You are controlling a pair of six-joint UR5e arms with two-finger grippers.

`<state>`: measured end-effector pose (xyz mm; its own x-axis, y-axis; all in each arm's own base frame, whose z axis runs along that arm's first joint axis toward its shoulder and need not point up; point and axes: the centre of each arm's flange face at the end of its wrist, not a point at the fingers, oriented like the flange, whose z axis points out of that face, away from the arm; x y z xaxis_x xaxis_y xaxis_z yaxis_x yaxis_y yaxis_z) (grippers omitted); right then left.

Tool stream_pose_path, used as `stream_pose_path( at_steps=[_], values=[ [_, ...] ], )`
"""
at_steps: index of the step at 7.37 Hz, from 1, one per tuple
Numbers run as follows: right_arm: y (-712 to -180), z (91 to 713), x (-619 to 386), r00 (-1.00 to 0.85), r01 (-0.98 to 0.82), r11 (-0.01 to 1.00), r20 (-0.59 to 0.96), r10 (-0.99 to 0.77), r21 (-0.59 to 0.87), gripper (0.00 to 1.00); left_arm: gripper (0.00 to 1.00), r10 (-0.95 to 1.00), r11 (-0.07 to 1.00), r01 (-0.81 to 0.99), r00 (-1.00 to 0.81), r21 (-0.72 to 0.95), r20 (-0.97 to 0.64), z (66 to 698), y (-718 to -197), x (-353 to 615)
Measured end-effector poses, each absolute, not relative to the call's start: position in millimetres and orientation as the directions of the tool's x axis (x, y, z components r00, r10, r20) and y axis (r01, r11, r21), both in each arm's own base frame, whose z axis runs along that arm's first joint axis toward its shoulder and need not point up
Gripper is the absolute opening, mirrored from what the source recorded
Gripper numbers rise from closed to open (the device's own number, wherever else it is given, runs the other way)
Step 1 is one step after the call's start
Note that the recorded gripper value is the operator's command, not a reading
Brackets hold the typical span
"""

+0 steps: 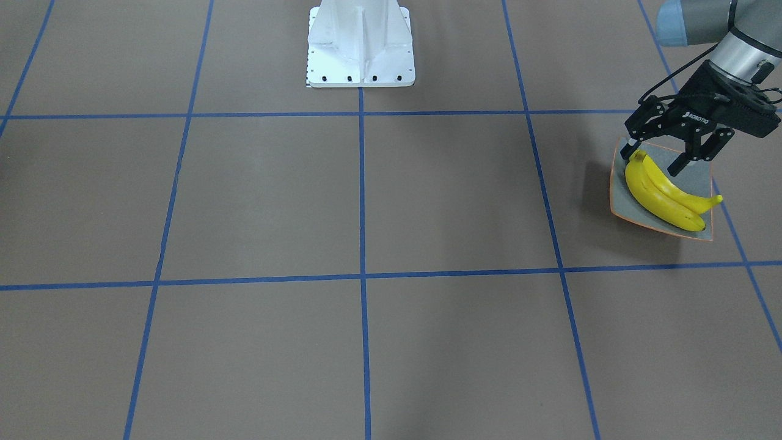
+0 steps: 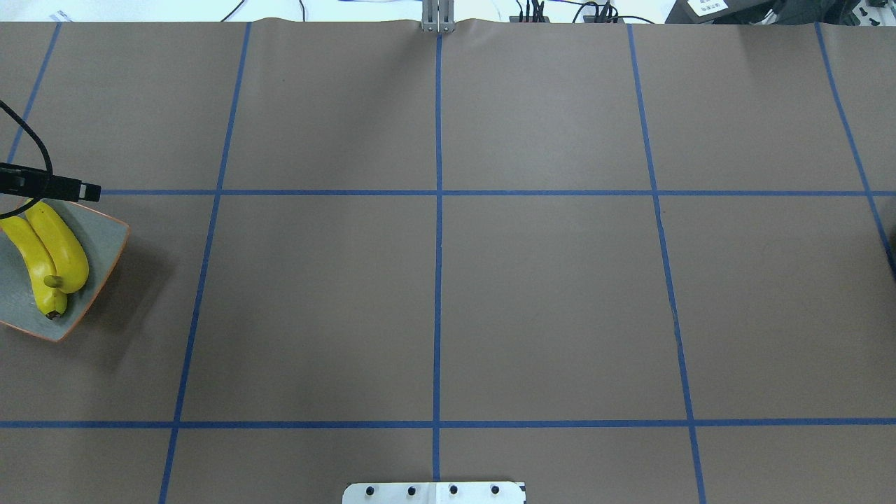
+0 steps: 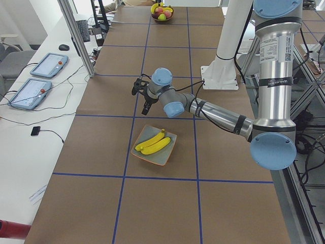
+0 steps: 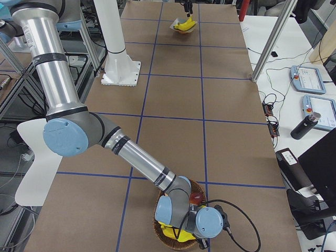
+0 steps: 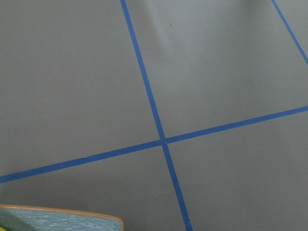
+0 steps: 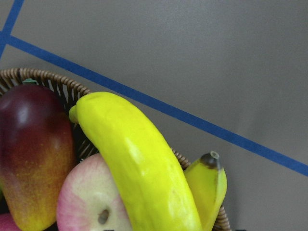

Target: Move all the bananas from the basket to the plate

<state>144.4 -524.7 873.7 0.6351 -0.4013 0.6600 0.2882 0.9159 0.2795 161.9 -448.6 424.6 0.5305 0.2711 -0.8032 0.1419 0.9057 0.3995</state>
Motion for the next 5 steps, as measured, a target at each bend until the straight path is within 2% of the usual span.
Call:
stream_pose_path(
  at_steps=[1, 5],
  values=[
    [-524, 874, 144, 0.637, 0.289, 0.916, 0.658, -0.401, 0.278, 0.02, 1.0, 0.271, 0.906, 0.141, 0.53, 0.399, -0.803, 425, -448, 162],
    [-539, 846, 147, 0.651, 0.266, 0.913, 0.641, -0.406, 0.309, 0.0, 1.0, 0.272, 0.907, 0.137, 0.529, 0.397, -0.804, 425, -449, 164]
  ],
)
